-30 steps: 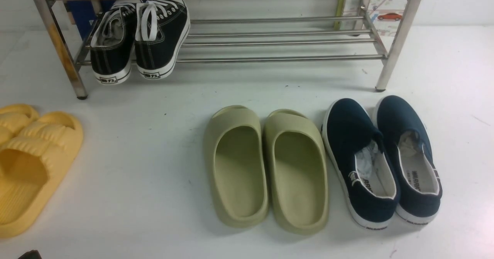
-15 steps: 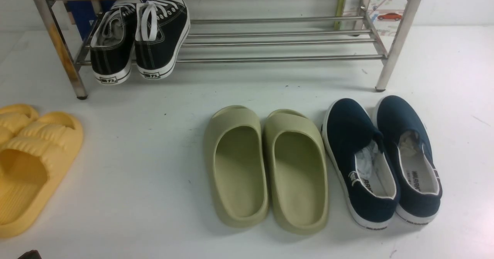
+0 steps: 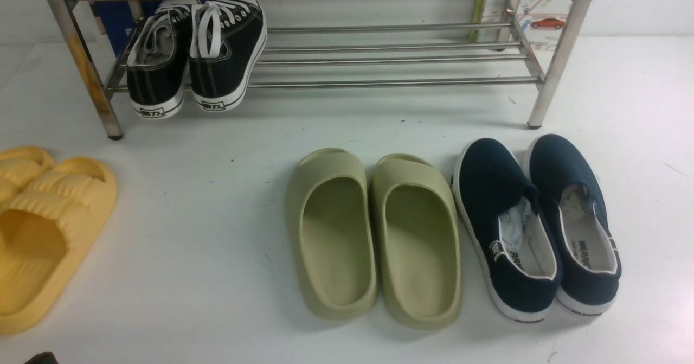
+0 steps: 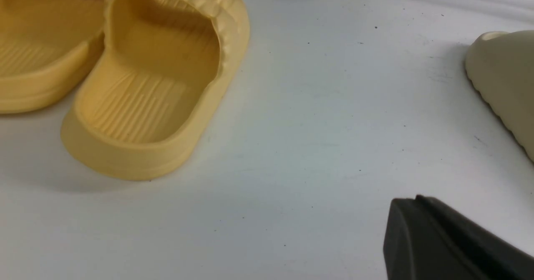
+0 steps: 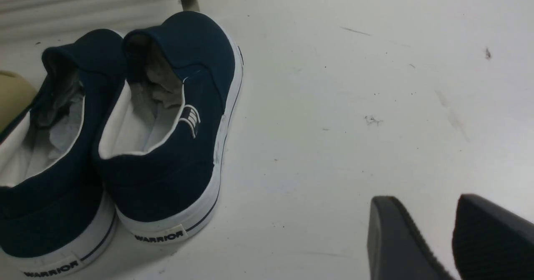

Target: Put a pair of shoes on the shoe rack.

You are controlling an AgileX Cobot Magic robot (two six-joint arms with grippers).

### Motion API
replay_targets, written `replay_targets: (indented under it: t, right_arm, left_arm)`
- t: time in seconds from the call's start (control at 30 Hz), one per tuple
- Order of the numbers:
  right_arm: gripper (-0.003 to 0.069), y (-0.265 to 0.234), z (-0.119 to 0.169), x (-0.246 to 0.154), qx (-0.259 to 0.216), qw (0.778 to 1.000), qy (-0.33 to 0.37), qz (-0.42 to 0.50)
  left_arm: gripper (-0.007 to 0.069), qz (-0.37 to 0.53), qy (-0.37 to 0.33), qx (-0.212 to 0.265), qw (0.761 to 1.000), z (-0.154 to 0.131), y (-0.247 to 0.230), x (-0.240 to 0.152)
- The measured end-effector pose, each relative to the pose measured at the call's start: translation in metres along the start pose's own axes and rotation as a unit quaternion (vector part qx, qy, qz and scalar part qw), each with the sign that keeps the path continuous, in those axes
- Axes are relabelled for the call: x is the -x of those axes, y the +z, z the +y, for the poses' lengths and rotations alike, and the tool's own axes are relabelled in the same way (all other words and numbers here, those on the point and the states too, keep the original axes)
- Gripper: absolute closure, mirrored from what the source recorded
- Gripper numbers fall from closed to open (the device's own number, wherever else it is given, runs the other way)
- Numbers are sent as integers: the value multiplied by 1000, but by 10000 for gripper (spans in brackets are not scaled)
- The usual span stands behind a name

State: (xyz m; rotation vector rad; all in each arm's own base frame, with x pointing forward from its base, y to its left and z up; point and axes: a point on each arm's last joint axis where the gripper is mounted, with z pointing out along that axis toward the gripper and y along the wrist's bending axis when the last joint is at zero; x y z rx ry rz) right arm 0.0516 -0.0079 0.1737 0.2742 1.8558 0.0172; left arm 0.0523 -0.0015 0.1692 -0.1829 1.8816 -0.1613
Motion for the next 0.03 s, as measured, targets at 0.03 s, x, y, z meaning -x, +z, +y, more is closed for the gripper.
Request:
replay_targets:
  t: [0.03]
  right_arm:
    - [412, 0, 0, 0, 0, 1000, 0, 0]
  left_arm:
    - [625, 0, 0, 0, 1000, 0, 0, 0]
